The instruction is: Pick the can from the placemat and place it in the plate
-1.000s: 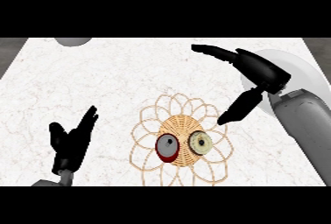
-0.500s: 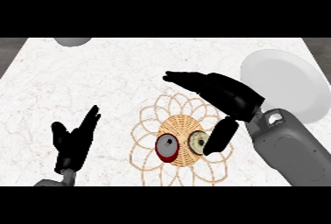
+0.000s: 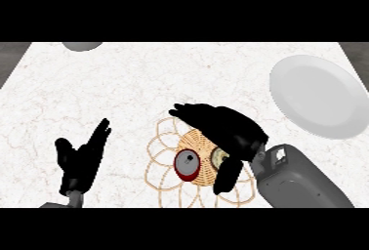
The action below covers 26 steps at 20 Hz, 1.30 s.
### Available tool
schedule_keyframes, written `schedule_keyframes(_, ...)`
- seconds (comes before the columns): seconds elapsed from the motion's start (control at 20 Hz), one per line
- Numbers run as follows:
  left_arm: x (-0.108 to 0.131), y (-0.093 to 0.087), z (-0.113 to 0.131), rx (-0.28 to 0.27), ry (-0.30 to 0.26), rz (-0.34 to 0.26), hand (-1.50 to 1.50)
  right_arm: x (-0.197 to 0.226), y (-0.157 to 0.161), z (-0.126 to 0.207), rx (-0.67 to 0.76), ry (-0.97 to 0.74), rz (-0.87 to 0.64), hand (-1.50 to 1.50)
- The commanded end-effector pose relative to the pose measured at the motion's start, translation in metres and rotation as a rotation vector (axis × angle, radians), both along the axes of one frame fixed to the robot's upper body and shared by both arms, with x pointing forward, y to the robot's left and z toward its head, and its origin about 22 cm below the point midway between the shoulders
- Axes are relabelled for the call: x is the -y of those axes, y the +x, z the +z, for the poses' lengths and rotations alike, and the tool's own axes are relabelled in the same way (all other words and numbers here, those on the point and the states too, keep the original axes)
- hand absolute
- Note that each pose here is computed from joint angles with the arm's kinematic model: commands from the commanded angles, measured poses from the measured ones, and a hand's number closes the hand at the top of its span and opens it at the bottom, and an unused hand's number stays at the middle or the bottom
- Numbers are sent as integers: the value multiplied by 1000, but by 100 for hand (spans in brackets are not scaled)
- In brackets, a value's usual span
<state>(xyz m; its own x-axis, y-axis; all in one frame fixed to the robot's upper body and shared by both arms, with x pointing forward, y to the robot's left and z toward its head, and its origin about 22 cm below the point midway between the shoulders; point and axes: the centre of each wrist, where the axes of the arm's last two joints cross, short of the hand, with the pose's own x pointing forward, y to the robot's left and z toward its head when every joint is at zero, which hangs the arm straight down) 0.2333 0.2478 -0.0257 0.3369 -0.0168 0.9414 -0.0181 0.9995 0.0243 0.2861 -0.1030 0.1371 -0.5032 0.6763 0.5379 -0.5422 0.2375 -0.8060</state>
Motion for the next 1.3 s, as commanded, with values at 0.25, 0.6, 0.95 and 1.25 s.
schedule_keyframes(0.25, 17, 2, -2, -42, -30, -23, 0, -18, -29, -20, -33, -5, 18, -150)
schedule_keyframes(0.6, 5, -1, -19, -47, -27, -36, 0, -25, -25, -44, 43, -128, -25, -150)
schedule_keyframes(0.95, 21, 8, -21, -45, -12, -39, 0, -46, -28, -57, 38, -160, -26, -150)
schedule_keyframes(1.25, -6, 8, -16, -32, -28, -6, 0, -49, -30, -68, 8, -177, -3, -150)
